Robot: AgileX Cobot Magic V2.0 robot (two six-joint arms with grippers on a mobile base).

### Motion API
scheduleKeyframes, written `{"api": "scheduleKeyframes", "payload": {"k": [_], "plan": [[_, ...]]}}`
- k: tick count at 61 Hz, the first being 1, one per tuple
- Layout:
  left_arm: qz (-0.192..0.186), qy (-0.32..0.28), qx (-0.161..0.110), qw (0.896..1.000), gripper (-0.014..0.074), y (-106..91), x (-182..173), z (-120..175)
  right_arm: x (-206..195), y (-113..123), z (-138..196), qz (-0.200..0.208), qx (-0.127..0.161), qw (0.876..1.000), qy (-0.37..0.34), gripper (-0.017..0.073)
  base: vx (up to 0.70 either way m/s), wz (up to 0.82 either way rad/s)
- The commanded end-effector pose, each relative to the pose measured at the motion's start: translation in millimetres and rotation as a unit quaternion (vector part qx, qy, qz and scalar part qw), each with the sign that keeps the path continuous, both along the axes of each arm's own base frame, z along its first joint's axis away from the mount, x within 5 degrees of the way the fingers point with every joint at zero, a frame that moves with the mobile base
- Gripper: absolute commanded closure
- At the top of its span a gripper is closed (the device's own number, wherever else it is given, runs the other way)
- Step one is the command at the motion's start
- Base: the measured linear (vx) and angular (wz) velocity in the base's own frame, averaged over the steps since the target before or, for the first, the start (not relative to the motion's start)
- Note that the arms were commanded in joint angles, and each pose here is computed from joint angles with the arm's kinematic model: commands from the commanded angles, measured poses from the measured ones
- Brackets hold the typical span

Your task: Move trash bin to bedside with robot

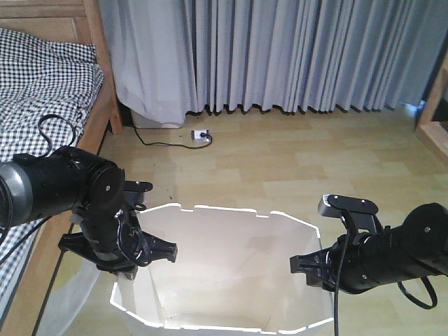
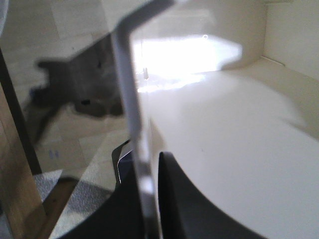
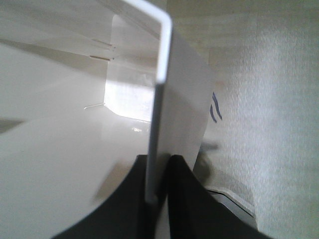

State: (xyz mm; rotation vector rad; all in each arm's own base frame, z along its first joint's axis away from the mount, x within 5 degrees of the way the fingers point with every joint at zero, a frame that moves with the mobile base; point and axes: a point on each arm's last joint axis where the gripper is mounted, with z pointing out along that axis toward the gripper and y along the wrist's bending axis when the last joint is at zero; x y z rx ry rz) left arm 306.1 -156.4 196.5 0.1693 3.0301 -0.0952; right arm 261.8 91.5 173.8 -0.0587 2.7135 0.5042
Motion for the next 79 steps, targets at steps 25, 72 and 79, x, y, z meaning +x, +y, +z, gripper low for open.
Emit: {"api": "scheduleKeyframes", "payload": {"k": [25,72,79], "plan": [[-0.003,-0.063,-0.065,0.996,0.0599,-13.8,1.3,32.0,2.9,8.2,25.5,0.006,0.03,0.999,-0.042,0.0564,0.51,0.07],[-0.004,-0.063,-0.065,0.996,0.0599,-14.1,1.2,32.0,2.9,8.2,25.5,0.006,0.03,0.999,-0.042,0.0564,0.48,0.03],[-0.004,-0.063,-0.065,0.996,0.0599,-14.1,1.3,32.0,2.9,8.2,25.5,0.006,0.03,0.999,-0.042,0.0564,0.43,0.05]]}}
